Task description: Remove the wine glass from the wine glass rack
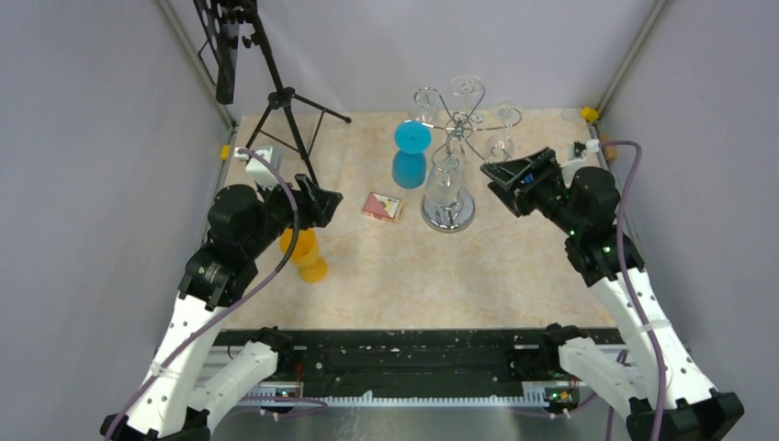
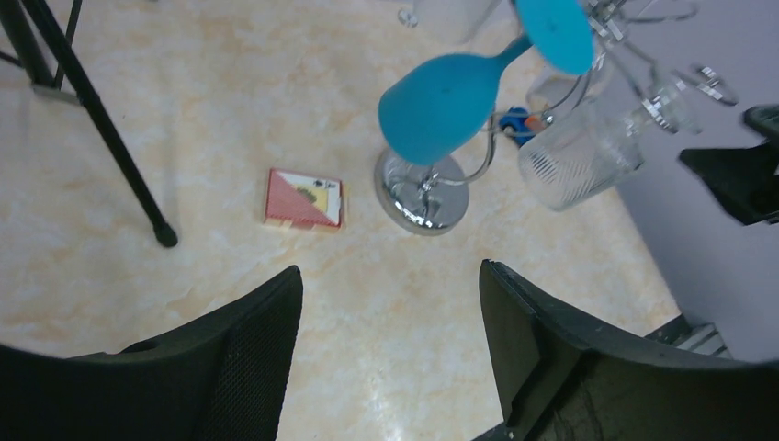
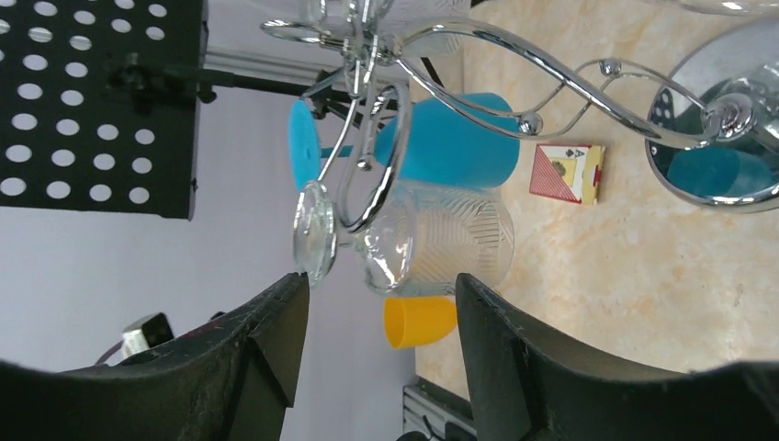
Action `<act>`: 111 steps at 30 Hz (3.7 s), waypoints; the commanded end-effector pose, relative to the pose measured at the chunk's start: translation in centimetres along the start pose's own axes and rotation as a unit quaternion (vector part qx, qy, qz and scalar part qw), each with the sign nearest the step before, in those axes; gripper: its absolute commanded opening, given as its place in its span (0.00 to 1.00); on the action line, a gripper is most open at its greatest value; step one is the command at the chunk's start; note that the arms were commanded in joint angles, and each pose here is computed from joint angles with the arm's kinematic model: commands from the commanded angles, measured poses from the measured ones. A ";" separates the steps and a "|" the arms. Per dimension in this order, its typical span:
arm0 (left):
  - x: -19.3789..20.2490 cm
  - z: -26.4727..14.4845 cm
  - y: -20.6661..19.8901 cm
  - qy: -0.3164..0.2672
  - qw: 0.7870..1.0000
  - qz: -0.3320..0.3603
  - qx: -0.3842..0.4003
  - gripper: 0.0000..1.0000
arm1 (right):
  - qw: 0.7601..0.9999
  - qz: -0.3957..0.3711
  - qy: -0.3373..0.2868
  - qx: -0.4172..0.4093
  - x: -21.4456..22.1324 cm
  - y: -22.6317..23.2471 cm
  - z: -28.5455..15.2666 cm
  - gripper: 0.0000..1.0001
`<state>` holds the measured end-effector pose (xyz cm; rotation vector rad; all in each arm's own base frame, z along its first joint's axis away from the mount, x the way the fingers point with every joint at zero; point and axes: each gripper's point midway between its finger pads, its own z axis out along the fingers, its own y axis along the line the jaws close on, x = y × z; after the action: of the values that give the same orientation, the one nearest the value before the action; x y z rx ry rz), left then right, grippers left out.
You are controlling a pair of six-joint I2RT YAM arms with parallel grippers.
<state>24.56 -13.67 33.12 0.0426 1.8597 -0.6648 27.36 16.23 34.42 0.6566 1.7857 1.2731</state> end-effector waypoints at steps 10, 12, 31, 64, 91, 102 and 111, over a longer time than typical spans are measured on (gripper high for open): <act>-5.4 -0.1 -3.7 -0.115 0.989 -0.034 0.084 0.74 | 0.998 0.030 0.004 -0.059 1.1 4.6 1.2 0.59; -5.3 0.1 -3.4 -0.115 0.990 -0.037 0.077 0.73 | 0.998 0.039 0.003 -0.054 1.3 4.6 1.7 0.58; -6.2 0.2 -3.5 -0.128 0.989 -0.016 0.078 0.73 | 0.995 0.078 -0.017 -0.052 1.1 4.8 4.3 0.42; -6.1 0.3 -2.7 -0.125 0.991 -0.006 0.055 0.74 | 0.990 0.037 -0.058 -0.119 -0.4 8.5 3.9 0.00; -5.4 0.4 -2.5 -0.115 0.992 -0.023 0.054 0.74 | 0.990 0.073 -0.026 -0.120 0.6 9.4 2.7 0.00; -5.1 0.6 -2.9 -0.107 0.992 -0.031 0.062 0.74 | 0.986 0.078 -0.014 -0.145 1.6 10.9 2.6 0.00; -5.1 0.6 -2.8 -0.107 0.992 -0.036 0.061 0.74 | 0.985 0.075 -0.008 -0.156 2.0 11.6 3.8 0.00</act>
<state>26.14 -14.71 37.83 -0.0146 1.6426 -0.7796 29.69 23.36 37.34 0.7225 1.6913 1.4669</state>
